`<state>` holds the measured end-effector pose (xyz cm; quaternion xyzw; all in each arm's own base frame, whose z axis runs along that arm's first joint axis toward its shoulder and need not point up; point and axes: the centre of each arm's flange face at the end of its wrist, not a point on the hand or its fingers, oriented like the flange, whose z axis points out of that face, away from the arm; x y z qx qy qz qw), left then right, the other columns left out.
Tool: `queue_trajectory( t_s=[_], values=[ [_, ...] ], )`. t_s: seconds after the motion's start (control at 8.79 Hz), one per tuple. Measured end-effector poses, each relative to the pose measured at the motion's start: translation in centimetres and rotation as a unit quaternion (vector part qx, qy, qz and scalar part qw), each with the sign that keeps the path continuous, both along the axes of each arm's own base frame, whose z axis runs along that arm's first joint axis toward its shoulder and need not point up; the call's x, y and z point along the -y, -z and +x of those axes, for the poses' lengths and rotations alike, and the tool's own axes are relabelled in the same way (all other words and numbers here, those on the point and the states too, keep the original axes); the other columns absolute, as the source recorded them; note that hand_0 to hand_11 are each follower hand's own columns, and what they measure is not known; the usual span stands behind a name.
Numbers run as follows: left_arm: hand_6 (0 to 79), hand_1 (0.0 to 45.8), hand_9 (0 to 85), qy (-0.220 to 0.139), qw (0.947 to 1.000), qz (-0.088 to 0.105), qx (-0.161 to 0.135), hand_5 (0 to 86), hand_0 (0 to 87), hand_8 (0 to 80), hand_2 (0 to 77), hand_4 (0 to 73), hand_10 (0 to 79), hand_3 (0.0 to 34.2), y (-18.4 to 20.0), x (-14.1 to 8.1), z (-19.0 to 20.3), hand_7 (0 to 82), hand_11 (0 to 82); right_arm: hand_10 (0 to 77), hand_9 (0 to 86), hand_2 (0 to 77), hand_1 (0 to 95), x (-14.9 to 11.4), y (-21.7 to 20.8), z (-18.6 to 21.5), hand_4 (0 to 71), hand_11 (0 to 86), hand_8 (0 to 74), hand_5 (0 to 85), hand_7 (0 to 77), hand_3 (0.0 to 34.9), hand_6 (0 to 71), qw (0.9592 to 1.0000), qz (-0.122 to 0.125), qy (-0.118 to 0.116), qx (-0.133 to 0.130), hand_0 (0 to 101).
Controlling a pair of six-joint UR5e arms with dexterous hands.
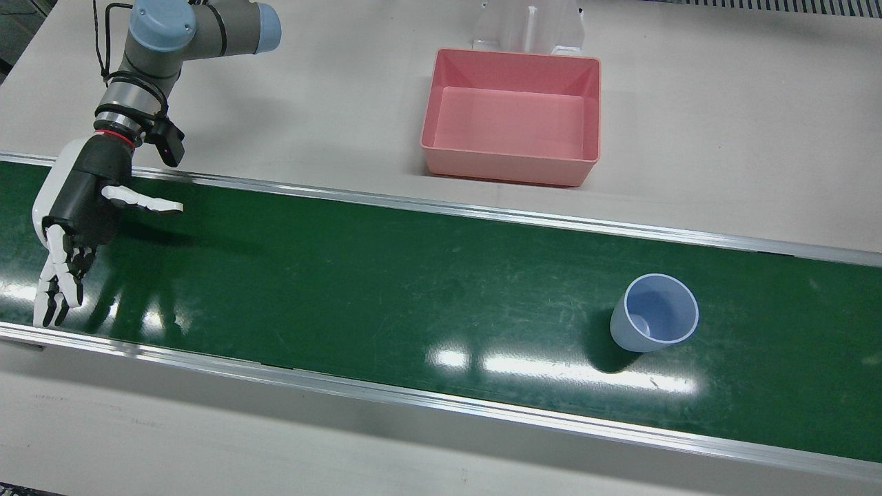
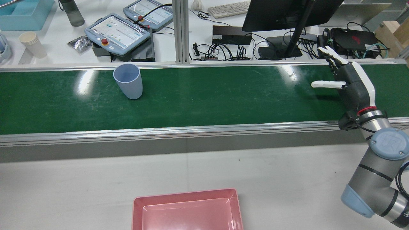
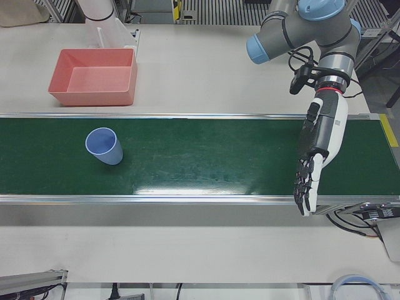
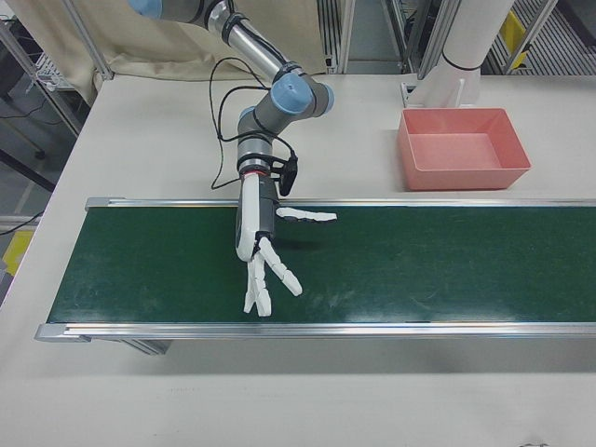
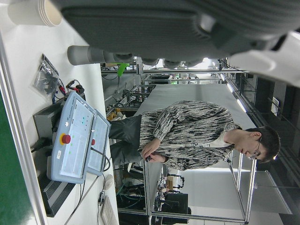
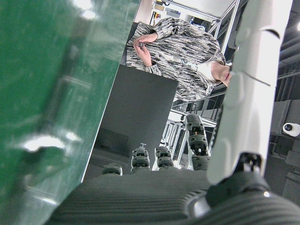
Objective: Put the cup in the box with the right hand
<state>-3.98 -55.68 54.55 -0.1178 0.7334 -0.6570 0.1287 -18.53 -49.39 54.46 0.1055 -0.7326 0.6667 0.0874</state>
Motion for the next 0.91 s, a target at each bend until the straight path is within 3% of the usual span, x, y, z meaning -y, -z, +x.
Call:
queue_trajectory(
  t_s=[0.46,0.8,0.91],
  values=[
    [0.0,0.5,0.0,0.000,1.0000,0.000,0.000,0.0,0.0,0.0,1.1,1.1,0.0,0.0,0.00,0.00,0.00,0.0,0.0,0.5,8.2,1.1,21.8,0.24,-0.48,0.81,0.0,1.1,6.0,7.6,11.4,4.7,3.3,1.0000,-0.003,-0.008,-0.005,56],
    [0.0,0.5,0.0,0.000,1.0000,0.000,0.000,0.5,0.0,0.0,1.1,1.1,0.0,0.0,0.00,0.00,0.00,0.0,0.0,0.5,8.2,0.5,17.5,0.23,-0.55,0.75,0.0,2.2,6.0,7.6,11.4,3.5,2.7,0.9999,-0.004,-0.007,-0.007,56],
    [0.0,0.5,0.0,0.000,1.0000,0.000,0.000,0.5,0.0,0.0,1.1,1.1,0.0,0.0,0.00,0.00,0.00,0.0,0.0,0.5,8.2,0.5,22.4,0.22,-0.56,0.73,0.0,2.2,6.0,7.6,11.4,3.5,2.7,0.9999,-0.004,-0.007,-0.007,56]
  ],
)
